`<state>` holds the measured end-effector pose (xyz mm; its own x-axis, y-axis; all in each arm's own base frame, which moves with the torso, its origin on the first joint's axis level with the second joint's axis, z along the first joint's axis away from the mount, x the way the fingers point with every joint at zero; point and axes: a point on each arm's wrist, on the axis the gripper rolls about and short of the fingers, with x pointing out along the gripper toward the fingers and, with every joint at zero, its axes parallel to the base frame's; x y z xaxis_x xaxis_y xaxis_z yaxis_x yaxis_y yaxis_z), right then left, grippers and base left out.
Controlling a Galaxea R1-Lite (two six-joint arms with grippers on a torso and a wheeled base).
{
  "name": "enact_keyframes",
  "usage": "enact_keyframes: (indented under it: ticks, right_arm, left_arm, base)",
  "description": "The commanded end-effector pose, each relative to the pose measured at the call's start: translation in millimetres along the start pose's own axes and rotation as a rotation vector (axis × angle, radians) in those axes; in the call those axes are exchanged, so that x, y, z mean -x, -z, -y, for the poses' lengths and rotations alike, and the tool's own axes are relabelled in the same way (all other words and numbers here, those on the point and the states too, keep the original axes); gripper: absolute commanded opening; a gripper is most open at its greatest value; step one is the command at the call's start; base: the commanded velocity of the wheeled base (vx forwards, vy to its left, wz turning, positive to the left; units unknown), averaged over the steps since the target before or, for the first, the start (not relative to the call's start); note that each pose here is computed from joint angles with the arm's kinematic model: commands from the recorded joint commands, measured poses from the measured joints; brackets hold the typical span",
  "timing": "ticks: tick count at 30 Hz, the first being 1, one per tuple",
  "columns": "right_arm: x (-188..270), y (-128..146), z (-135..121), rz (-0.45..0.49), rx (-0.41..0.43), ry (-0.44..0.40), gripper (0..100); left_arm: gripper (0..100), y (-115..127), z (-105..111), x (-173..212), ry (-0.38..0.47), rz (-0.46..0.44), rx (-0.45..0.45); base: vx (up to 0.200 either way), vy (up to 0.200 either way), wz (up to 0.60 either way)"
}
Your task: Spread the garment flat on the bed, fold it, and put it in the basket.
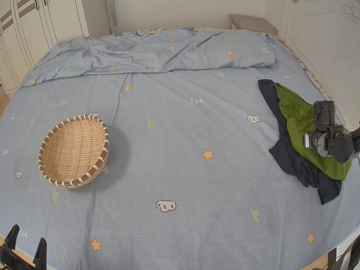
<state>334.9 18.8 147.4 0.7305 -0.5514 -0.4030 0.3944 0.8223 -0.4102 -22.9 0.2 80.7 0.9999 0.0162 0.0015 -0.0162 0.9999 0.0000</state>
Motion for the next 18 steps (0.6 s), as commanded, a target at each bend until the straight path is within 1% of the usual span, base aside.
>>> enact_keyframes:
  ticks: [1,8,11,15,16,18]
  right_arm:
    - [1,-1,1,0.005,-0.002,-0.001,0]
    - [1,-2,1,0.009,-0.004,-0.002,0]
    - [6,-6,1,0.024,-0.009,-0.010,0]
    - [21,-23,9,0.086,-0.043,-0.032,0]
    - [36,-33,10,0.123,-0.055,-0.063,0]
    - [55,-41,9,0.147,-0.051,-0.100,0]
  left_arm:
    - [100,5,0,0,-0.001,-0.001,-0.002]
    - [100,5,0,0,-0.001,-0.001,-0.002]
    - [100,5,0,0,-0.001,-0.001,0.000]
    - [100,5,0,0,-0.001,-0.001,0.000]
    - [100,5,0,0,-0.001,-0.001,0.000]
    - [100,5,0,0,-0.001,-0.001,0.000]
  base:
    - [0.000,0.000,0.00]
    - [0.000,0.000,0.00]
    - [0.000,0.000,0.00]
    - [0.000,0.000,0.00]
    - [0.000,0.000,0.00]
    - [0.000,0.000,0.00]
